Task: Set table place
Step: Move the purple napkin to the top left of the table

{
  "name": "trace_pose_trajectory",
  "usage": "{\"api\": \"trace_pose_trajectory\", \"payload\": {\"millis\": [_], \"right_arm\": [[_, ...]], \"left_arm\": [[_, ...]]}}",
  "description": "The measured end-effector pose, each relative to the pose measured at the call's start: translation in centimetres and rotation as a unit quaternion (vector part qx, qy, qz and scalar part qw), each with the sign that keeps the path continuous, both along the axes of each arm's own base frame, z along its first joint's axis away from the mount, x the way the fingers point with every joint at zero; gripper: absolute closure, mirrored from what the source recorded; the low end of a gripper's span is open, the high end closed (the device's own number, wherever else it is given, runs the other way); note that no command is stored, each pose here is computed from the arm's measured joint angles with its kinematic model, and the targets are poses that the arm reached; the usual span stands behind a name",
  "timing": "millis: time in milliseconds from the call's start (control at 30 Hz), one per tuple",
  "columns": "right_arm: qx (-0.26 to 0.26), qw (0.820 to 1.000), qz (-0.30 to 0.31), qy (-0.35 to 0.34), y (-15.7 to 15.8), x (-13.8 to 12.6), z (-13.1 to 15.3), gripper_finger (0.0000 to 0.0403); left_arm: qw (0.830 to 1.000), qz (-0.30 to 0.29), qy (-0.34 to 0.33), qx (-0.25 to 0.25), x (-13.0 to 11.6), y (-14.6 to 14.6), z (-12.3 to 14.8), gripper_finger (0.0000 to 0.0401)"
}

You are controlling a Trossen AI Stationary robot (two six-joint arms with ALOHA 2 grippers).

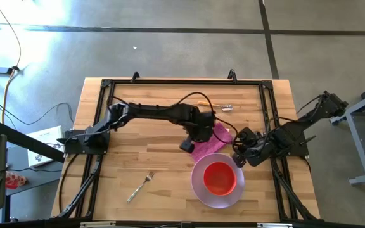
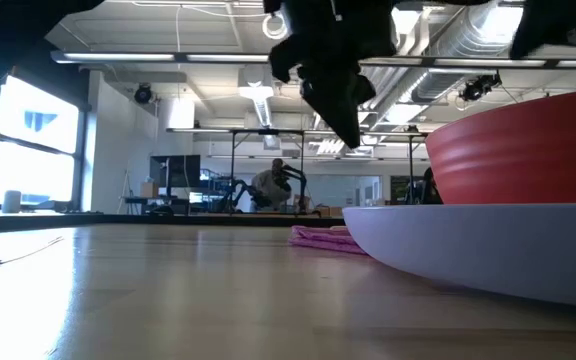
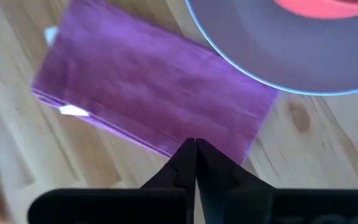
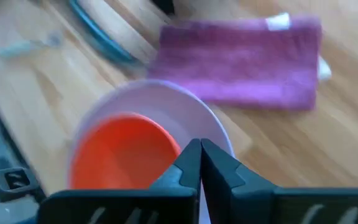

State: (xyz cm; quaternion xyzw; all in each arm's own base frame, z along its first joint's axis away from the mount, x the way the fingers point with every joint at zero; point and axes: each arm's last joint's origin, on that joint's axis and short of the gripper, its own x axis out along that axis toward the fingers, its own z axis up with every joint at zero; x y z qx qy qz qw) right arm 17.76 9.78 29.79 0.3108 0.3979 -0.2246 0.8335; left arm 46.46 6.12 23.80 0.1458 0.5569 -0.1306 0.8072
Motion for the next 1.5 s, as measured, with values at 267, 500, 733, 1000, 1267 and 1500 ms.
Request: {"api": "trace_pose_trajectory", "payload": {"millis": [267, 500, 733, 1000, 1267, 1500], "right_arm": [[-0.097, 0.988, 0.035, -0.115, -0.2, -2.0, 9.2, 0.0403], [-0.154, 0.968, 0.063, -0.186, -0.9, -3.6, 14.5, 0.0403], [-0.171, 0.963, 0.074, -0.196, -1.1, -3.9, 15.4, 0.0403], [-0.174, 0.958, 0.083, -0.212, -0.7, -3.5, 15.6, 0.0403], [-0.173, 0.958, 0.083, -0.214, -0.7, -3.4, 15.7, 0.0403], [-0.171, 0.958, 0.083, -0.216, -0.7, -3.4, 15.7, 0.0403]], "left_arm": [[0.999, 0.000, -0.043, 0.005, 1.6, 0.3, -1.3, 0.0401], [0.999, 0.002, -0.053, 0.011, 3.0, 0.4, -4.0, 0.0401], [0.999, 0.004, -0.035, 0.021, 3.6, 0.7, -6.5, 0.0401], [1.000, 0.013, -0.012, 0.024, 4.0, 1.6, -9.6, 0.0401], [0.996, 0.035, 0.050, 0.058, 3.1, 2.3, -10.4, 0.0401], [0.977, 0.071, 0.171, 0.110, 0.2, 5.1, -10.3, 0.0401]]}}
